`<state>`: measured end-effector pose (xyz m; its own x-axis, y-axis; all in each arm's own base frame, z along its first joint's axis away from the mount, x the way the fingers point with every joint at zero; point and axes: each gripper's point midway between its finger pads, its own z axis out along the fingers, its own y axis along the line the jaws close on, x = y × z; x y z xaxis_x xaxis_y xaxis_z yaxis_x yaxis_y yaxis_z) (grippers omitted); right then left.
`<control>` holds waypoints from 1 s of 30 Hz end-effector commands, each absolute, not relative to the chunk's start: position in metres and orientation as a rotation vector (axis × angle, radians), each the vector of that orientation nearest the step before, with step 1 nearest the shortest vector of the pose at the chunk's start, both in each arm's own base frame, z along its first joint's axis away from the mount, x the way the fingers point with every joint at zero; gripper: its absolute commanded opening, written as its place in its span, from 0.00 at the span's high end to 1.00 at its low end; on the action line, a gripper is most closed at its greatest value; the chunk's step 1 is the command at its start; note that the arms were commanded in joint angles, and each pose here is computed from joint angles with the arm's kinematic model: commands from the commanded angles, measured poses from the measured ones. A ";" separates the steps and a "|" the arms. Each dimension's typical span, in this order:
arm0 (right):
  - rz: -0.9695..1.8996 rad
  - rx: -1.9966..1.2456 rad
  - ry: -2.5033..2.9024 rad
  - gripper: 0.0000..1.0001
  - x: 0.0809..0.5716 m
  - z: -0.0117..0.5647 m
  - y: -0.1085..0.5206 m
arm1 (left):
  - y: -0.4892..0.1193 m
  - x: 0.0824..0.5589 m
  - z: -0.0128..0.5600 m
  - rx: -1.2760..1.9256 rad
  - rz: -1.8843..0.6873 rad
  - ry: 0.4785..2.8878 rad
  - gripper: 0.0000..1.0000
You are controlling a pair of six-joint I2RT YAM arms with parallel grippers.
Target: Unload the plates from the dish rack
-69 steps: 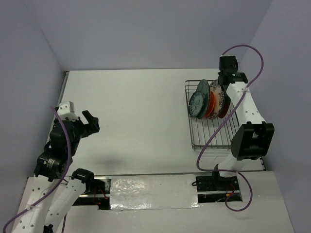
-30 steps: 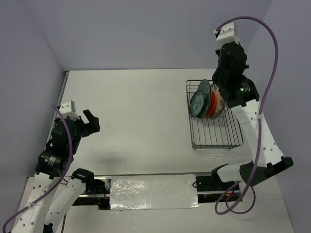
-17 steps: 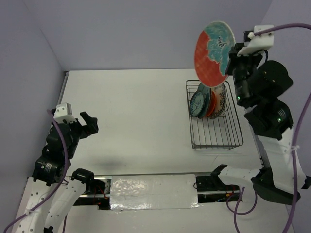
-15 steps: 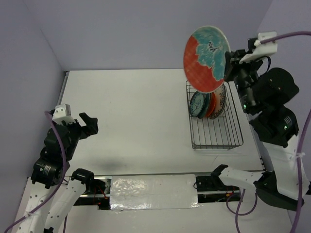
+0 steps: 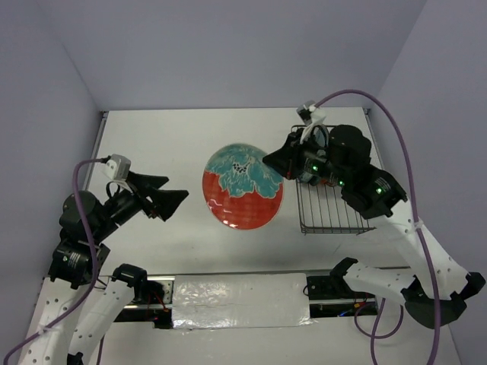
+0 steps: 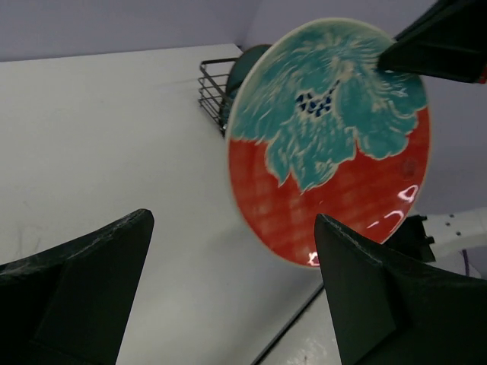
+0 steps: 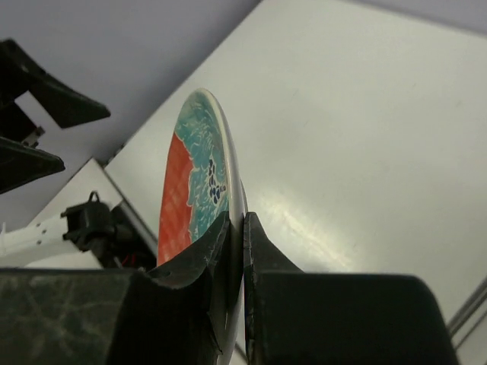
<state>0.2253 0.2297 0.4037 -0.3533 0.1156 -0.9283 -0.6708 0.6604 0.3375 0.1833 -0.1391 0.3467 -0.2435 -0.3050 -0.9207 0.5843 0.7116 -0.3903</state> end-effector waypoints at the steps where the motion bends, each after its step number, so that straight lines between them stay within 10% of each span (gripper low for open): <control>1: 1.153 -0.443 1.402 1.00 0.196 0.501 0.245 | -0.168 0.172 0.356 0.403 -1.015 1.569 0.00; 16: 1.267 -0.521 1.355 1.00 0.195 0.479 0.268 | -0.181 0.191 0.337 0.309 -1.149 1.622 0.16; 23: 1.302 -0.489 1.330 1.00 0.200 0.477 0.273 | -0.189 0.188 0.339 0.334 -1.221 1.602 0.92; 26: 1.279 -0.483 1.360 1.00 0.208 0.466 0.275 | -0.187 0.190 0.342 0.297 -1.226 1.582 1.00; 28: 1.217 -0.447 1.406 0.64 0.219 0.453 0.270 | -0.181 0.195 0.341 0.213 -1.212 1.574 1.00; 30: 1.123 -0.366 1.448 0.01 0.230 0.438 0.253 | -0.169 0.208 0.337 0.069 -1.157 1.588 1.00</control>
